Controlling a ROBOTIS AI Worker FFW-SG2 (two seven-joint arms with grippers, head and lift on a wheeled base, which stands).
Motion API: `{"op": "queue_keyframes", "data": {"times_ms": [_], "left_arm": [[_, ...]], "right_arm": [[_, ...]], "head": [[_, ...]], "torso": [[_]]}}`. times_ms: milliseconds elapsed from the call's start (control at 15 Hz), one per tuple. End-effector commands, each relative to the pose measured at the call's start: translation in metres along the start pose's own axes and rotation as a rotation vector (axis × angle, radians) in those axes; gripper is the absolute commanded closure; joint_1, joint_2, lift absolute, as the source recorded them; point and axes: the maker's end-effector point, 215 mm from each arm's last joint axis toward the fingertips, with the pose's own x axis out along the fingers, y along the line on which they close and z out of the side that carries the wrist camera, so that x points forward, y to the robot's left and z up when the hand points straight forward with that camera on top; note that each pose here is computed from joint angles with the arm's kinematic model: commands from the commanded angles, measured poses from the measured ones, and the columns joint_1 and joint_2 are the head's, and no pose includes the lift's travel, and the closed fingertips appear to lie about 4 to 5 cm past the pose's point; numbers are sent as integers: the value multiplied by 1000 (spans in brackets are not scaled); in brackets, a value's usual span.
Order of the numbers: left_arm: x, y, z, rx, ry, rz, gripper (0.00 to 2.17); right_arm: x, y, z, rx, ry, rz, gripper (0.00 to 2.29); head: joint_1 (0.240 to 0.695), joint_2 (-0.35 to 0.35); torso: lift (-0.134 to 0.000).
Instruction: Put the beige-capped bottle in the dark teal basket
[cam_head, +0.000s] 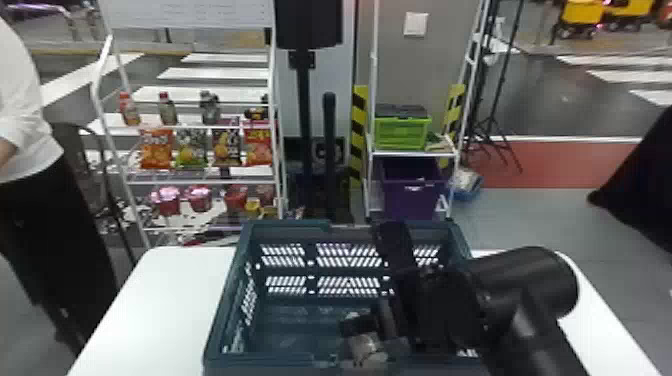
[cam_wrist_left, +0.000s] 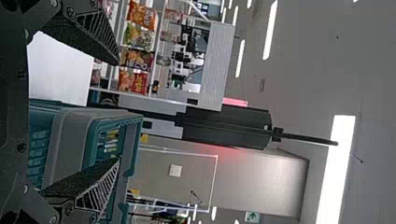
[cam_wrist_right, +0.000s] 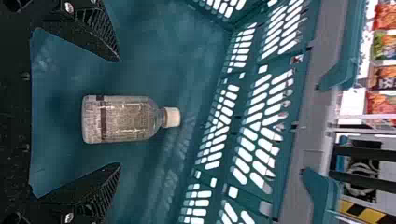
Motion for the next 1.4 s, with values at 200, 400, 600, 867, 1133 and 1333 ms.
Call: {"op": "queue_keyframes", "data": {"times_ms": [200, 400, 600, 867, 1133, 1333], "left_arm": [[-1, 2, -2, 1, -3, 6, 157], [-1, 2, -4, 3, 0, 6, 157], [-1, 1, -4, 4, -5, 5, 157], [-3, 2, -5, 4, -10, 9, 157], [-4, -1, -2, -4, -21, 7, 157], [-4, -2, 2, -8, -26, 6, 157]], "right_arm": [[-36, 5, 19, -10, -150, -7, 87], [-66, -15, 21, -12, -310, -52, 83], [-99, -34, 11, 23, -460, -72, 56], [-143, -53, -10, 93, -654, -92, 56], [-173, -72, -42, 155, -790, -117, 56], [-183, -79, -71, 198, -843, -100, 63]], "head": [[499, 0], [499, 0], [499, 0], [499, 0], [499, 0], [499, 0]], "torso": [[0], [0], [0], [0], [0], [0]]}}
